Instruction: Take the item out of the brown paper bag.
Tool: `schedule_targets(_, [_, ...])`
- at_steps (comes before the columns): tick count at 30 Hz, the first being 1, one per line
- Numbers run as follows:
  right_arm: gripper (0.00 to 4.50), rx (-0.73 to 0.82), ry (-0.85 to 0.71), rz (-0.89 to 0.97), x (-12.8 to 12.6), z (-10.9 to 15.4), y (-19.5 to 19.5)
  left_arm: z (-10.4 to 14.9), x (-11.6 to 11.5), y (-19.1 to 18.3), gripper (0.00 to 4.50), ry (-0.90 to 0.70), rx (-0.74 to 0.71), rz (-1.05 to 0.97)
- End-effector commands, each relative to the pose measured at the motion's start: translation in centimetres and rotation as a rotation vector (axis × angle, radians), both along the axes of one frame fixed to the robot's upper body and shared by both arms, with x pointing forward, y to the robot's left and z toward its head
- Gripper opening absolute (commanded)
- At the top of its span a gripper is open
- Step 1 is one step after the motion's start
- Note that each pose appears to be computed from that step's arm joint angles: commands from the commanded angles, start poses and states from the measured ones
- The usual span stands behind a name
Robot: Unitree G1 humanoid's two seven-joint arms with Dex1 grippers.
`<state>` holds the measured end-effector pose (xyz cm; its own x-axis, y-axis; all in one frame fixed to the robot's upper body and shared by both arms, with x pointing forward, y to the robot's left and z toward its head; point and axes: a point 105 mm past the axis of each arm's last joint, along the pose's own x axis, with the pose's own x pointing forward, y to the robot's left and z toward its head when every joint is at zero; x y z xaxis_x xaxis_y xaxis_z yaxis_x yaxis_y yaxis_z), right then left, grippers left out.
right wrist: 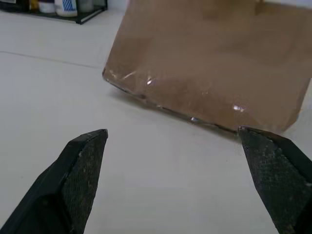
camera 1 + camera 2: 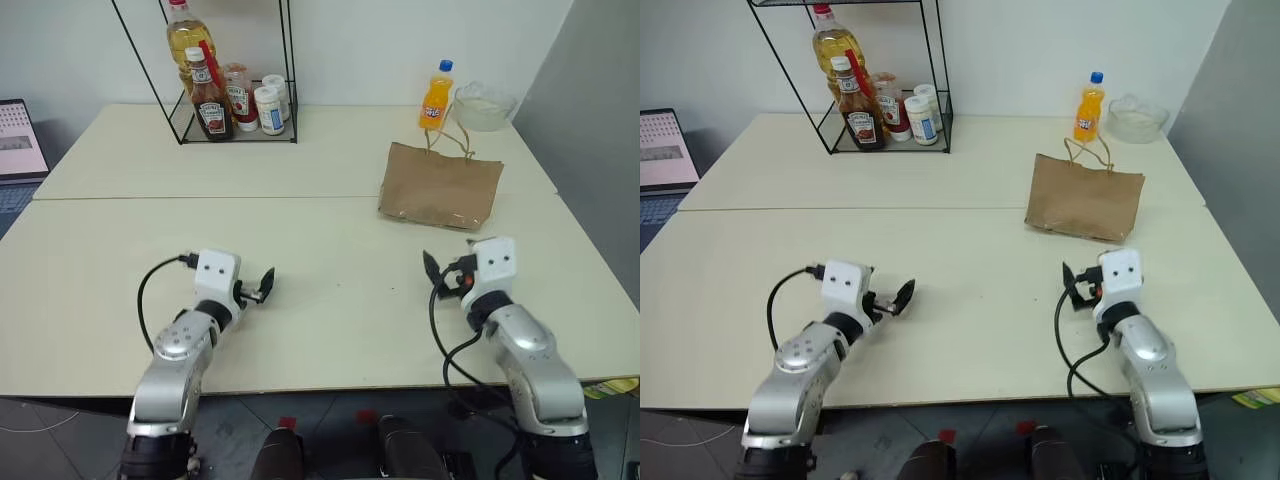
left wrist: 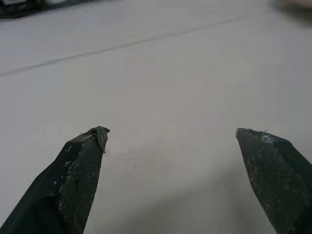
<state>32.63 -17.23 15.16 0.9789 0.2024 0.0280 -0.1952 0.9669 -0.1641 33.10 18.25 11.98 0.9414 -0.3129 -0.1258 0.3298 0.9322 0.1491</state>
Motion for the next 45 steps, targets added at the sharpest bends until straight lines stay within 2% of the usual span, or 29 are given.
schedule_targets(1, [4.5, -0.021, -0.083, 0.049, 0.3, 3.6, -0.9, 3.5, 0.1, -2.4, 4.48, -0.056, 0.005, -0.198])
schedule_targets(8, [4.5, -0.071, -0.12, 0.16, 4.5, 8.4, -2.6, 8.2, -0.8, -6.4, 4.48, -0.047, 0.051, -0.61])
schedule_targets(12, [4.5, -0.082, -0.121, 0.169, 6.5, 9.6, -3.3, 10.3, -0.5, -6.9, 4.48, -0.056, 0.014, -0.674])
schedule_targets(15, [4.5, -0.038, -0.087, 0.189, 8.5, 10.6, -3.5, 12.8, 0.0, -7.1, 4.48, -0.091, -0.038, -0.696])
schedule_targets(17, [4.5, -0.014, -0.046, 0.216, 9.7, 10.6, -3.3, 13.6, 0.2, -7.4, 4.48, -0.099, -0.068, -0.704])
schedule_targets(21, [4.5, 0.037, -0.003, 0.243, 11.6, 11.4, -2.7, 14.0, -0.3, -8.2, 4.48, -0.095, -0.075, -0.744])
schedule_targets(26, [4.5, 0.064, 0.085, 0.322, 12.8, 11.3, -1.1, 14.1, -0.5, -8.3, 4.48, -0.101, -0.081, -0.738])
schedule_targets(32, [4.5, 0.12, 0.173, 0.286, 14.0, 11.2, -0.1, 14.3, -0.6, -8.4, 4.48, -0.109, -0.098, -0.721])
schedule_targets(38, [4.5, 0.142, 0.223, 0.279, 14.4, 11.1, 0.5, 14.4, -0.9, -8.4, 4.48, -0.112, -0.103, -0.71])
schedule_targets(45, [4.5, 0.255, 0.276, 0.366, 14.1, 11.7, 2.4, 14.7, -0.6, -8.1, 4.48, -0.126, -0.125, -0.686])
